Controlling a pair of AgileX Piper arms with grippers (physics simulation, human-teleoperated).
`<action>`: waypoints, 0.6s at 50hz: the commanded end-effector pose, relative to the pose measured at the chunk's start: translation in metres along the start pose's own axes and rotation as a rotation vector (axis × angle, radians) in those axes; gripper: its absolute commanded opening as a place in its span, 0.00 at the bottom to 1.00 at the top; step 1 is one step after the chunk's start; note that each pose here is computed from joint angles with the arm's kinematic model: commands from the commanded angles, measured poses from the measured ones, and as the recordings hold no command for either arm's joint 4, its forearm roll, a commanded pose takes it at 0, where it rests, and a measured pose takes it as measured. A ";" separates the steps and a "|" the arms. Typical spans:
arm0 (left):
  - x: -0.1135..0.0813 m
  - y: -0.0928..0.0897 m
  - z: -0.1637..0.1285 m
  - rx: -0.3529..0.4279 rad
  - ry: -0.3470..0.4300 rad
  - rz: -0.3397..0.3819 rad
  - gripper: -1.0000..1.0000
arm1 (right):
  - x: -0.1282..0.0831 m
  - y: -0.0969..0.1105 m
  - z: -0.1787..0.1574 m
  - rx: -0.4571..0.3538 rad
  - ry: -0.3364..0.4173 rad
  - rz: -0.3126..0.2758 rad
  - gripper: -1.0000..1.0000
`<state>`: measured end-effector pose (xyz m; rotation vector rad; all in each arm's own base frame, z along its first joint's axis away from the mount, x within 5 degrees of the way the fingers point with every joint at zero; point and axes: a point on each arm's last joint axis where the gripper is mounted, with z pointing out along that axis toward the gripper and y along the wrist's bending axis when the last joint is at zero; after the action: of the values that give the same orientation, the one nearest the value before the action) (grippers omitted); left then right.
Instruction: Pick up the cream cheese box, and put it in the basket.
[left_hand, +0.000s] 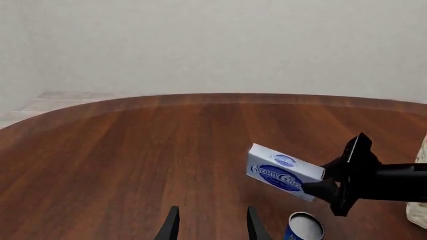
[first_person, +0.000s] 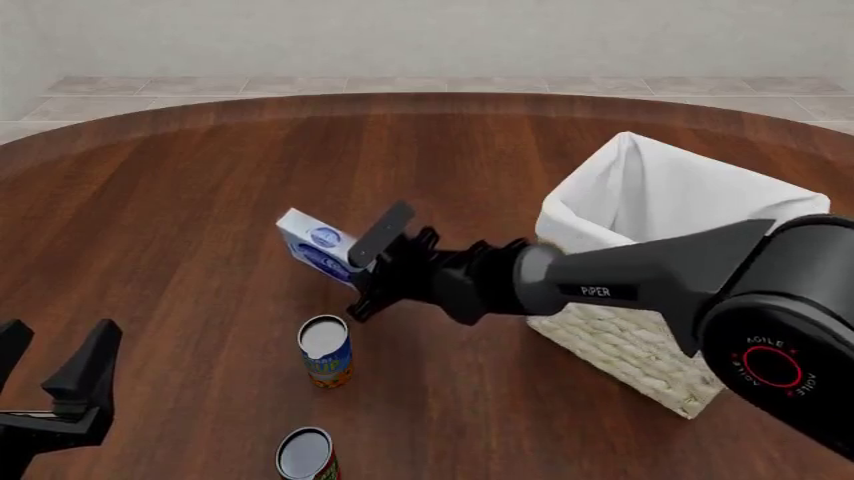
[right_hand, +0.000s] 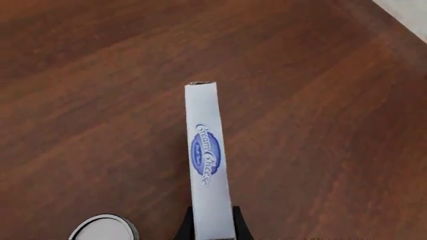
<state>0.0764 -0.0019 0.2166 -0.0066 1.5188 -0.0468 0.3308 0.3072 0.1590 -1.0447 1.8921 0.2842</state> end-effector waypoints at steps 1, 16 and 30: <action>0.000 0.000 0.000 0.000 -0.001 0.002 1.00 | -0.011 -0.003 -0.014 0.009 -0.035 0.015 0.00; 0.000 0.000 -0.002 0.002 -0.003 0.007 1.00 | -0.019 -0.003 -0.035 0.014 -0.071 0.015 0.00; 0.000 0.000 -0.001 0.002 -0.001 0.007 1.00 | -0.038 0.003 -0.067 0.006 -0.128 0.001 0.00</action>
<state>0.0753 -0.0020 0.2165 0.0003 1.5171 -0.0425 0.3060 0.2947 0.2034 -1.0220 1.8147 0.3120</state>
